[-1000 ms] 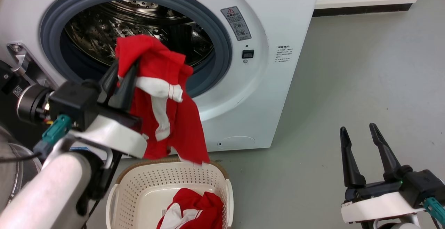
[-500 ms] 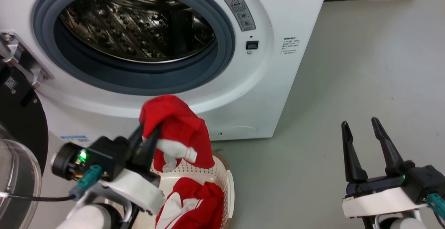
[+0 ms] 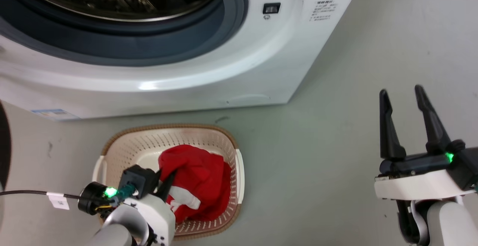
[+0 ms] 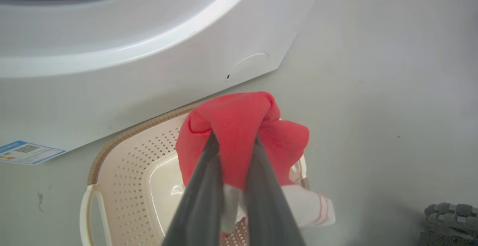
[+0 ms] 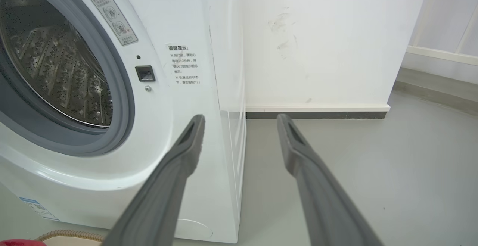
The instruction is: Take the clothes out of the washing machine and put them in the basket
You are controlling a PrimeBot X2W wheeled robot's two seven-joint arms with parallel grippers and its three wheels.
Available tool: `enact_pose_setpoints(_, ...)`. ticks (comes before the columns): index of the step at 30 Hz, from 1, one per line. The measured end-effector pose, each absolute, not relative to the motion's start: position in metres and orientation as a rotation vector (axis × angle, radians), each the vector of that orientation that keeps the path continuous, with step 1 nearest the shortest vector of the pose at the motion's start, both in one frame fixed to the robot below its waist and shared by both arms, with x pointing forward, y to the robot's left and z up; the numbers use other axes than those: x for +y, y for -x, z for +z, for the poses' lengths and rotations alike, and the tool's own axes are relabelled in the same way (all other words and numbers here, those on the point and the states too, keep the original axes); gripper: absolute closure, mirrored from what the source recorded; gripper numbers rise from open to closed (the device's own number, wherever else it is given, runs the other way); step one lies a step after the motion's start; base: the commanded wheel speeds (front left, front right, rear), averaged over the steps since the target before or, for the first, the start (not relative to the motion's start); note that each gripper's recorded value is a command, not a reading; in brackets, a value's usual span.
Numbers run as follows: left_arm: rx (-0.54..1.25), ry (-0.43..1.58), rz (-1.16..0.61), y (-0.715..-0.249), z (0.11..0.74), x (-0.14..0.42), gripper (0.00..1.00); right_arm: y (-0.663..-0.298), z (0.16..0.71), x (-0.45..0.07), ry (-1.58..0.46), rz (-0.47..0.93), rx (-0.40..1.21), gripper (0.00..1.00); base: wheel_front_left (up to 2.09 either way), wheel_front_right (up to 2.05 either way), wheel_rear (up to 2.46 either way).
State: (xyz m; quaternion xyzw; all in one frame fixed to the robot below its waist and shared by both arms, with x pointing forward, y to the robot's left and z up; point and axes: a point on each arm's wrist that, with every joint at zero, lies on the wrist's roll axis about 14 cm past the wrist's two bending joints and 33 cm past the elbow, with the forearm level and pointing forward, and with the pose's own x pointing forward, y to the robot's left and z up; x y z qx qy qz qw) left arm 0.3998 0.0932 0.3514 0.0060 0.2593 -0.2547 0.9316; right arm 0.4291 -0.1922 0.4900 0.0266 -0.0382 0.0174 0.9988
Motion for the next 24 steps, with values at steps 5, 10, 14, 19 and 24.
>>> enact_pose_setpoints(5, 0.705, -0.019, -0.527, -0.398, 0.284, 0.095, 1.00, -0.446, 0.471, -0.201, -0.046, 0.013, -0.043, 0.00, 0.00, 0.00, 0.00)
enact_pose_setpoints(10, 0.897, -0.061, -0.533, -0.391, 0.218, 0.102, 1.00, -0.462, 0.451, -0.208, -0.045, -0.003, -0.010, 0.00, 0.00, 0.00, 0.00)
enact_pose_setpoints(14, 1.010, -0.111, -0.566, -0.386, 0.178, 0.102, 1.00, -0.469, 0.434, -0.217, -0.040, -0.026, 0.021, 0.00, 0.00, 0.00, 0.00)
enact_pose_setpoints(19, 1.128, -0.157, -0.584, -0.382, 0.140, 0.102, 1.00, -0.472, 0.409, -0.227, -0.041, -0.054, 0.075, 0.00, 0.00, 0.00, 0.00)
enact_pose_setpoints(24, 1.232, -0.190, -0.588, -0.375, 0.114, 0.104, 1.00, -0.472, 0.391, -0.232, -0.036, -0.067, 0.114, 0.00, 0.00, 0.00, 0.00)
